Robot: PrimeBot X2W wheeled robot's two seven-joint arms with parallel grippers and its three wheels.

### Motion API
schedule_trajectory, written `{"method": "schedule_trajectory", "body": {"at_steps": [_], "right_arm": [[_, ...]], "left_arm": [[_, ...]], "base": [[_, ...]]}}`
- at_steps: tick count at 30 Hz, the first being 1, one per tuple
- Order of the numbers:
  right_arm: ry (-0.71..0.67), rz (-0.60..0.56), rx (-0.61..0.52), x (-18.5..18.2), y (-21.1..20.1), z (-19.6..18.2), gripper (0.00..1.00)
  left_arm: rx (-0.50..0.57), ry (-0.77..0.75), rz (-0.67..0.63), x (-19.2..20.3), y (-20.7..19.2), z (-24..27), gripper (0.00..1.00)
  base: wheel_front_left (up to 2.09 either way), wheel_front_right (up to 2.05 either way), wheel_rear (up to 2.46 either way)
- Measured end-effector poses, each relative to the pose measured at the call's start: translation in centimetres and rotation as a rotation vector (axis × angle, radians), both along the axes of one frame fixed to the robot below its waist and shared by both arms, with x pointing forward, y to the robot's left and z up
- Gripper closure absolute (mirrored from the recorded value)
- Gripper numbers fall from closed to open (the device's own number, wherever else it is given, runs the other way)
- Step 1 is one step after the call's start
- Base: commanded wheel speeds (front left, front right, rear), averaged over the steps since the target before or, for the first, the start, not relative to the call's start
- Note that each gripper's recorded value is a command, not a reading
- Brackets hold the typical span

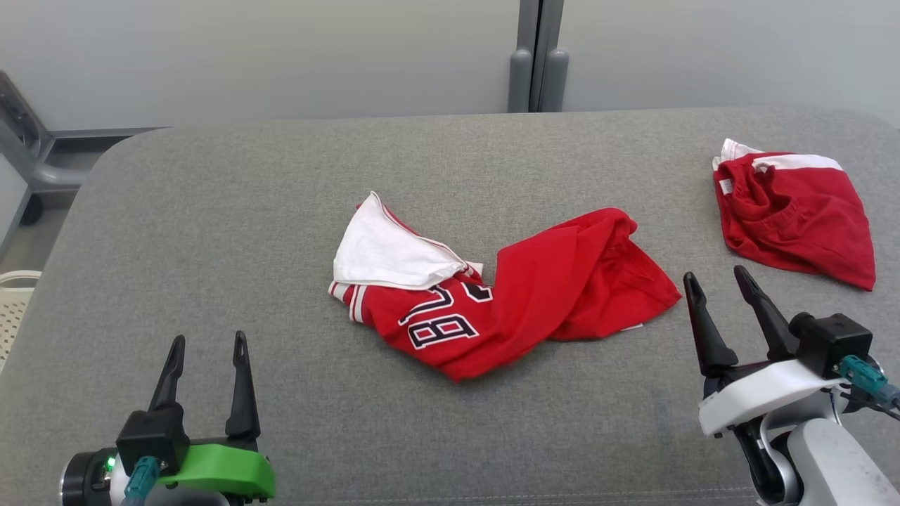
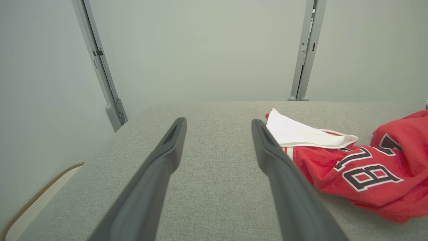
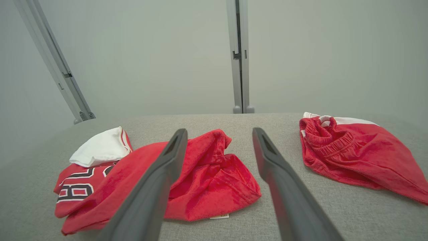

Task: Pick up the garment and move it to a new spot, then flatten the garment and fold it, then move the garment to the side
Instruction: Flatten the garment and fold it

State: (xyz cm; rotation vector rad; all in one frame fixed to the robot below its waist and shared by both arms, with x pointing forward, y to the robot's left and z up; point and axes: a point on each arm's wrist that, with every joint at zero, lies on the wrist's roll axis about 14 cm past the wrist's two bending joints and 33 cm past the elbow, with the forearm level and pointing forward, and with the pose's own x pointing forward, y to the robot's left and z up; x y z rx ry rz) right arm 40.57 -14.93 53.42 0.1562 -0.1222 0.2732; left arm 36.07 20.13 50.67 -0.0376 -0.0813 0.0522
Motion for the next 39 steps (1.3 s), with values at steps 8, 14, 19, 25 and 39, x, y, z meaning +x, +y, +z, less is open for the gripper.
{"method": "schedule_trajectory", "body": {"at_steps": [8, 14, 19, 25, 39], "right_arm": [[0.001, -0.010, -0.010, -0.6, -0.1, -0.2, 0.00], [0.011, -0.011, -0.013, -1.0, -0.1, -0.5, 0.00], [0.015, -0.027, -0.019, -1.1, -0.8, -0.6, 0.00], [0.026, -0.058, -0.025, -1.2, -2.0, -0.9, 0.00], [0.073, -0.154, -0.033, -1.0, -5.5, -2.4, 0.00]], "left_arm": [[0.023, 0.081, 0.014, -0.6, 0.8, -2.5, 0.00], [-0.003, 0.096, -0.060, 0.0, -1.0, -3.0, 0.00], [-0.003, 0.133, -0.155, 1.4, -3.3, -4.0, 0.00], [0.003, 0.178, -0.245, 3.5, -5.7, -5.1, 0.00], [0.015, 0.337, -0.384, 7.5, -9.4, -9.6, 0.00]], "base": [[0.00, 0.00, 0.00], [0.00, 0.00, 0.00], [0.00, 0.00, 0.00], [0.00, 0.00, 0.00], [0.00, 0.00, 0.00]]}}
